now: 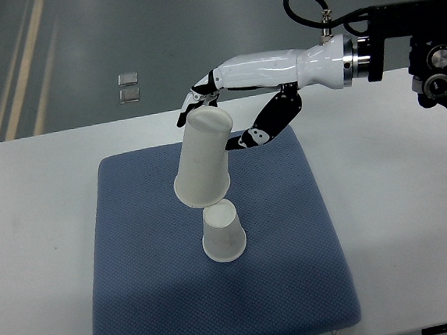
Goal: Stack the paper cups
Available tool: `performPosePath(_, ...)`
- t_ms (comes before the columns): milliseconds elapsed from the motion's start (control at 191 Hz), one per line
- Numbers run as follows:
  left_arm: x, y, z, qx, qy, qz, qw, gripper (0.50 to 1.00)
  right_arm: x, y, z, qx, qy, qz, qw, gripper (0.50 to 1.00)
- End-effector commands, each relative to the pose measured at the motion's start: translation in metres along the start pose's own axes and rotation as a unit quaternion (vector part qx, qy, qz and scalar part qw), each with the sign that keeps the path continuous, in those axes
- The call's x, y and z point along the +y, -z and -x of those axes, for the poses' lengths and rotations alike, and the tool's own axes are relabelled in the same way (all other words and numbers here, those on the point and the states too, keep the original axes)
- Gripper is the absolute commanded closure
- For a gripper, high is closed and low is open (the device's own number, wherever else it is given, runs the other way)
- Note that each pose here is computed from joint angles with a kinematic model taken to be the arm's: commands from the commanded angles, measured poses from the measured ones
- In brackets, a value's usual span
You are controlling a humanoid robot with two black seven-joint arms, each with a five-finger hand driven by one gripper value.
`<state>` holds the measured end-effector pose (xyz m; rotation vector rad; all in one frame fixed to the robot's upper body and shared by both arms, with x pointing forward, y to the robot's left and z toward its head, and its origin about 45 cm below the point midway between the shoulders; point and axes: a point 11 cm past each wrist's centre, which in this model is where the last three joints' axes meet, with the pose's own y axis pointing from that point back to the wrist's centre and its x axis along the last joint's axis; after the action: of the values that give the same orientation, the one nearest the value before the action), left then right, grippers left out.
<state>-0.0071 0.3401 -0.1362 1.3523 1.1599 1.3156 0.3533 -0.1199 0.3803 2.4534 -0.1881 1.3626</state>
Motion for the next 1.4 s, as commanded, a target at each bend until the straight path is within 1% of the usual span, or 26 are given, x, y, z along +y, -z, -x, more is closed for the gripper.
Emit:
performPosePath(0, 0.0, 0.0, 0.0, -0.001, 0.0, 0.0, 1.0, 0.5, -0.006, -0.003, 0.013, 0.017, 0.012, 0.007, 1.0, 0.906)
performPosePath(304, 0.0, 0.0, 0.0, 0.0, 0.0, 0.0, 1.0, 0.5, -0.017, -0.005, 0.038, 0.05, 0.033, 0.016, 0.998, 0.91)
performPosePath(502, 0.0, 0.0, 0.0, -0.001, 0.0, 0.0, 1.0, 0.5, -0.022, -0.006, 0.04, 0.064, 0.021, 0.018, 0.998, 0.91)
performPosePath(952, 0.0, 0.0, 0.0, 0.0, 0.0, 0.0, 1.0, 0.5, -0.023, -0.012, 0.05, 0.09, 0.042, 0.035, 0.994, 0.895)
performPosePath(1397, 0.0, 0.0, 0.0, 0.0, 0.0, 0.0, 1.0, 0.5, -0.024, -0.016, 0.061, 0.092, 0.054, 0.042, 0.993, 0.893)
